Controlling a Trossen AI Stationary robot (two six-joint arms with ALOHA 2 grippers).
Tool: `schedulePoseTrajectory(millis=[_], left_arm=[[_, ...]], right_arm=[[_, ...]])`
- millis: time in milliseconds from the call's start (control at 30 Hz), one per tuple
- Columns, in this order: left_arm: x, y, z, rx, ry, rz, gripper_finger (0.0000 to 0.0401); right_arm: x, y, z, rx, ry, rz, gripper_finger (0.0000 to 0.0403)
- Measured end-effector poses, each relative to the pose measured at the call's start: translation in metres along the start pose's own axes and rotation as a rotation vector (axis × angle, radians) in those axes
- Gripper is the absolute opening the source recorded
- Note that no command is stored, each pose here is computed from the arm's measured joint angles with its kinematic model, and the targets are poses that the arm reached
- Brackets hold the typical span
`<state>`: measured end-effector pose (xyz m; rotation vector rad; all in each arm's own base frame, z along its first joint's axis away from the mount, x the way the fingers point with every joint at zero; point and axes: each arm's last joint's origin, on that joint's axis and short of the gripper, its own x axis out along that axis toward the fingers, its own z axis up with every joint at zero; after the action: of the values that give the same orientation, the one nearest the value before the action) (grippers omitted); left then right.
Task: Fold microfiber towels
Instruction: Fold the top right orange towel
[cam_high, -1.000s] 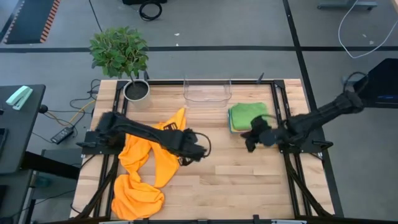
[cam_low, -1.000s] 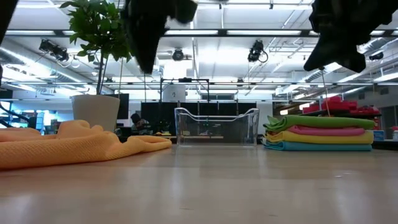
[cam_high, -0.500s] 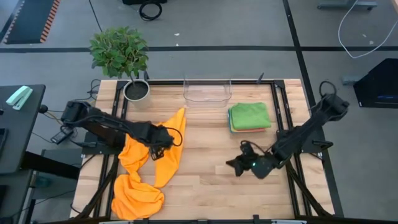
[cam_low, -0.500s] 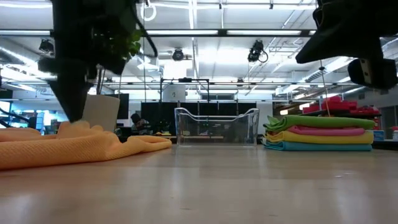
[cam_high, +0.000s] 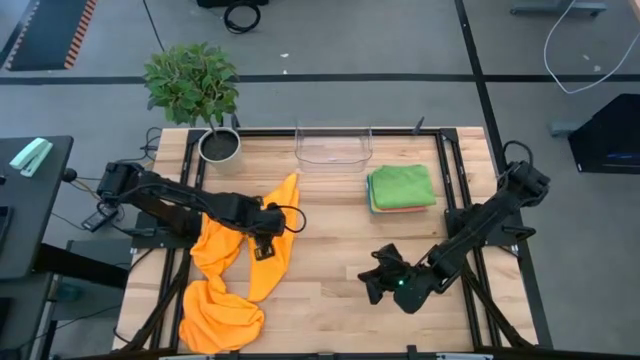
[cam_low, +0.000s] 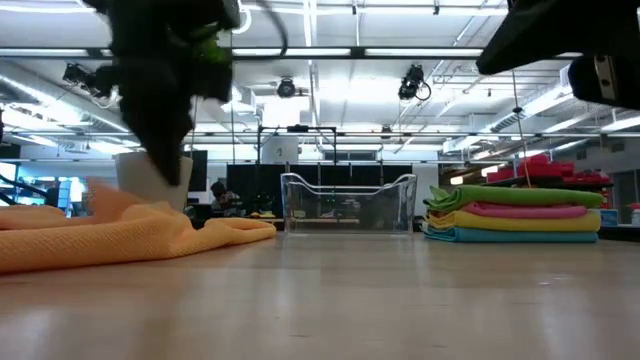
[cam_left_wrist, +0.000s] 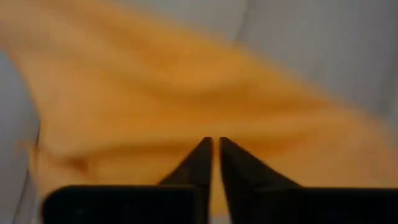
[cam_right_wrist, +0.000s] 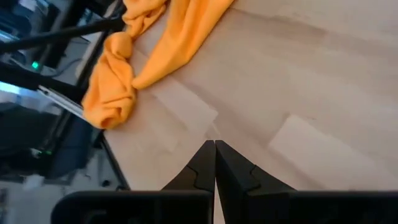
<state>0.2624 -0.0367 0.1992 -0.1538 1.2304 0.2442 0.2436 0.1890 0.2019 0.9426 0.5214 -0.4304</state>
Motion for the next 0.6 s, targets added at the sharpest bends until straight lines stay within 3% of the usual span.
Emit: schedulePoseTrajectory(millis=[133,300,433,600], left_arm=[[-0.025,-0.015,0.032,-0.098,-0.198,-0.097,0.0016],[-0.078,-0.038,0.077,-0.268,-0.525,-0.326,0.0007],[-0.121,-0.048,0.102,-0.331,-0.771,-0.502,0.0017],[-0.141,-0.049,0.111,-0.42,-0.879,-0.524,0.0007]], right_arm=[[-0.012,0.005,0.006,-0.106,0.011,0.005,0.0017],[-0.032,0.009,0.014,-0.302,0.017,0.051,0.0017],[-0.05,0.008,0.023,-0.448,0.021,0.065,0.0017],[-0.069,-0.001,0.037,-0.532,0.024,0.028,0.0017]])
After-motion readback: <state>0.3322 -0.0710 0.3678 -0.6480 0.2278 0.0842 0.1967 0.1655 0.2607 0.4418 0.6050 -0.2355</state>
